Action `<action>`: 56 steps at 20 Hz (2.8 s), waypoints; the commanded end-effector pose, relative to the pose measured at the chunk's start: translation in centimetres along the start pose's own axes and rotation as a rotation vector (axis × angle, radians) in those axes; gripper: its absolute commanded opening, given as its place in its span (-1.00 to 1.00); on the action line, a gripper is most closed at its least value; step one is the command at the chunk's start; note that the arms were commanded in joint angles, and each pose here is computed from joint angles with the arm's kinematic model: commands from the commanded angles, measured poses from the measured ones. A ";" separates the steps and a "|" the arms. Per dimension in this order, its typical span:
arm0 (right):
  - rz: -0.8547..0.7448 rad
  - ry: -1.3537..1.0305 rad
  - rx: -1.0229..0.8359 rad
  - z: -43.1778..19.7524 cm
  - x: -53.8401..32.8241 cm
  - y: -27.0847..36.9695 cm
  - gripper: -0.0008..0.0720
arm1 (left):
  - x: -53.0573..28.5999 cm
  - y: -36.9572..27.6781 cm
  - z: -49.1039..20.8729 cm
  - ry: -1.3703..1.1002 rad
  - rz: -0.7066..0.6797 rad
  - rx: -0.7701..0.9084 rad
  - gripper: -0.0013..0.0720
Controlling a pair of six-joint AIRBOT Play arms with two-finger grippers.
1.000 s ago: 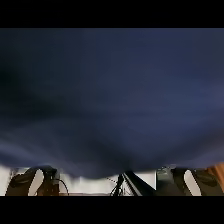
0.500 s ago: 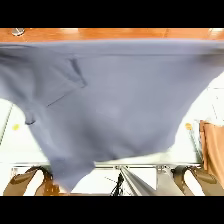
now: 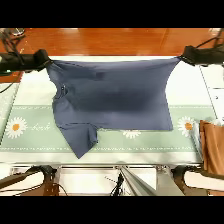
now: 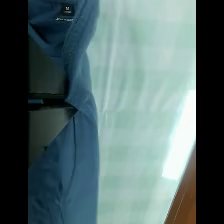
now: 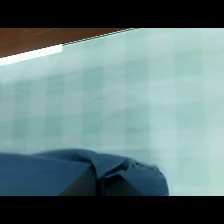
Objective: Fold the shirts.
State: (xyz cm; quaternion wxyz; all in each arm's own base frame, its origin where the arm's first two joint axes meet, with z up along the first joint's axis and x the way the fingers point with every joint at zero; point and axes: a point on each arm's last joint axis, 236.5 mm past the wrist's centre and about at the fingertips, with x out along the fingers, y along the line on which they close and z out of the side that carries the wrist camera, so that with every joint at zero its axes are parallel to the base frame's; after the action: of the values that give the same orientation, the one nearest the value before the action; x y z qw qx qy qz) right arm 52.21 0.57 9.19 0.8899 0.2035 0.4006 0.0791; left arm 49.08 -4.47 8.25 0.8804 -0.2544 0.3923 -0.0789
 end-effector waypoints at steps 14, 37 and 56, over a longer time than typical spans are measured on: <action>-0.007 0.556 0.050 -14.1 6.6 -5.4 -0.92 | 4.0 7.2 -12.5 0.469 0.102 0.041 -0.90; 0.038 0.294 0.440 -24.3 -6.4 -5.9 0.72 | -6.4 7.7 -28.7 0.514 -0.167 -0.516 0.95; -0.081 0.334 0.494 -26.1 -8.3 -10.1 0.72 | -4.4 6.6 -31.5 0.482 -0.186 -0.504 0.95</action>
State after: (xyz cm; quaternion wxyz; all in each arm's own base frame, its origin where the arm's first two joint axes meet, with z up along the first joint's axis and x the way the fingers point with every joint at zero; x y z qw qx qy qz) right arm 27.49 -2.84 -4.69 0.7405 0.3861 0.5499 -0.0148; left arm 21.88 -7.51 -9.26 0.6451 -0.4548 0.6052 -0.1039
